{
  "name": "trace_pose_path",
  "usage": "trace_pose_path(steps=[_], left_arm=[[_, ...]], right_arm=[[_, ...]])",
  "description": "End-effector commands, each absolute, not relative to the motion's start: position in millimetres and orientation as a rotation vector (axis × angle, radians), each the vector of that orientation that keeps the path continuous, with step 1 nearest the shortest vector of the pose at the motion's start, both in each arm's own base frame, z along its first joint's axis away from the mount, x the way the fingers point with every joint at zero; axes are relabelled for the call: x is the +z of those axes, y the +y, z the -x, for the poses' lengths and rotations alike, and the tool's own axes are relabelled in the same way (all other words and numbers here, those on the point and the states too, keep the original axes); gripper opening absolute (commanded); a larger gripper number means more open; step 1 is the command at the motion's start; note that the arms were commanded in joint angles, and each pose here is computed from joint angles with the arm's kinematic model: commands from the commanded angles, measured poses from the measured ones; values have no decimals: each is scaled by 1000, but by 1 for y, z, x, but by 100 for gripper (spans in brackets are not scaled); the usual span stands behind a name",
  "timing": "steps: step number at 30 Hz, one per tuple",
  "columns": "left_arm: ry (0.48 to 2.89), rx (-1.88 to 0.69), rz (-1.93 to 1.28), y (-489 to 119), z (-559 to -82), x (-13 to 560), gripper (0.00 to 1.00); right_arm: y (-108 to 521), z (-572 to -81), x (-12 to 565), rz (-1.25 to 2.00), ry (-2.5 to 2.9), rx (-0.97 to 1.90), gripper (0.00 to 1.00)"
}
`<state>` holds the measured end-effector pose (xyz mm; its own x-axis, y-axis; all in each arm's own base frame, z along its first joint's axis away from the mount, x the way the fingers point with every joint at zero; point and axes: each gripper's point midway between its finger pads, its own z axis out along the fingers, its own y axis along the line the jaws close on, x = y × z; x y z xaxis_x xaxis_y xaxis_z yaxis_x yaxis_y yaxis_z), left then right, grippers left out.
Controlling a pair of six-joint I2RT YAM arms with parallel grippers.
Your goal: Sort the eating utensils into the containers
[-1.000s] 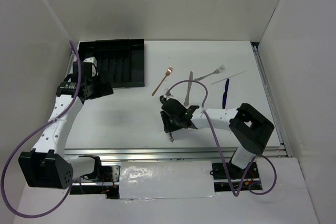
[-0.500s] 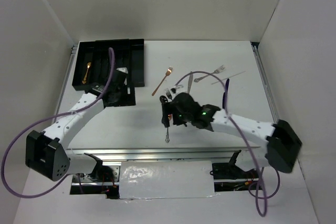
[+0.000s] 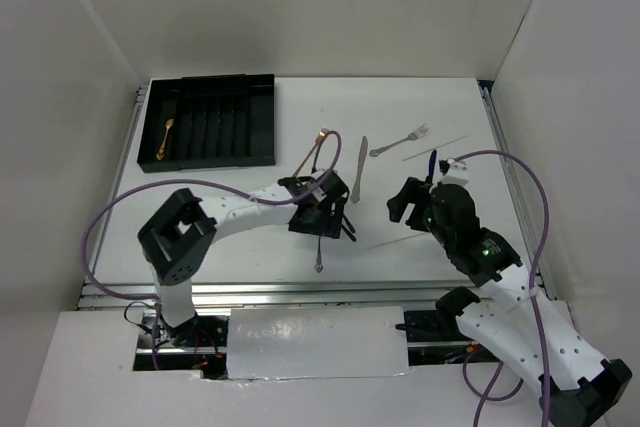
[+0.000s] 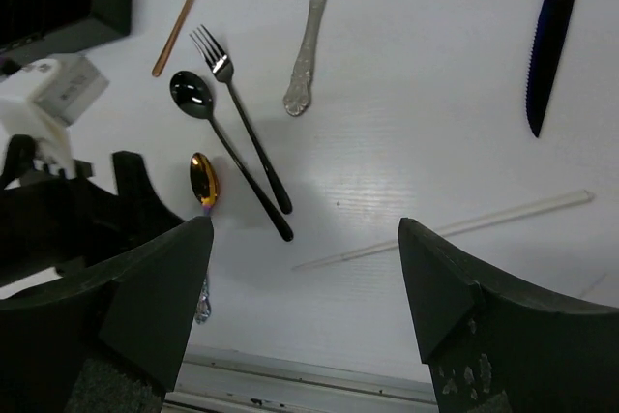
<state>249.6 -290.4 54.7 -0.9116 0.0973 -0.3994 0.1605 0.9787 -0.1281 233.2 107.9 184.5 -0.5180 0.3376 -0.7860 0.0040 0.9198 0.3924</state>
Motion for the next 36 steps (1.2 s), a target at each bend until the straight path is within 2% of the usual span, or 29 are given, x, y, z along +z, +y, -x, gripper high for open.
trace_pose_path(steps=[1, 9, 12, 13, 18, 19, 20, 21, 23, 24, 30, 36], left_arm=[[2709, -272, -95, -321, -259, 53, 86], [2740, -187, -86, -324, -252, 28, 75], [2769, -158, -85, -321, -245, 14, 67], [2782, -144, -80, -319, -242, 8, 62], [2820, -69, -64, -308, -231, -8, 54], [2819, -57, -59, -305, -231, -9, 42], [2812, -34, -52, -301, -231, -7, 35], [2797, -29, -46, -300, -234, -1, 24], [2756, 23, -54, -291, -240, 9, 14], [2741, 41, -75, -288, -243, 15, 0], [2646, 248, -171, -248, -269, 46, 0], [2517, 305, -316, -205, -298, 117, 0]], right_arm=[[106, -224, 180, -252, 2110, 445, 85], [110, -222, 183, -243, 2114, 475, 86], [110, -222, 184, -247, 2109, 478, 85], [110, -222, 183, -250, 2111, 476, 85], [112, -223, 182, -245, 2109, 486, 86], [112, -223, 181, -246, 2110, 488, 85], [113, -223, 181, -243, 2112, 489, 85], [113, -223, 181, -242, 2113, 491, 85], [113, -223, 181, -244, 2110, 493, 85], [114, -223, 180, -239, 2110, 499, 85], [119, -224, 183, -200, 2106, 519, 85], [124, -225, 188, -187, 2088, 551, 84]])
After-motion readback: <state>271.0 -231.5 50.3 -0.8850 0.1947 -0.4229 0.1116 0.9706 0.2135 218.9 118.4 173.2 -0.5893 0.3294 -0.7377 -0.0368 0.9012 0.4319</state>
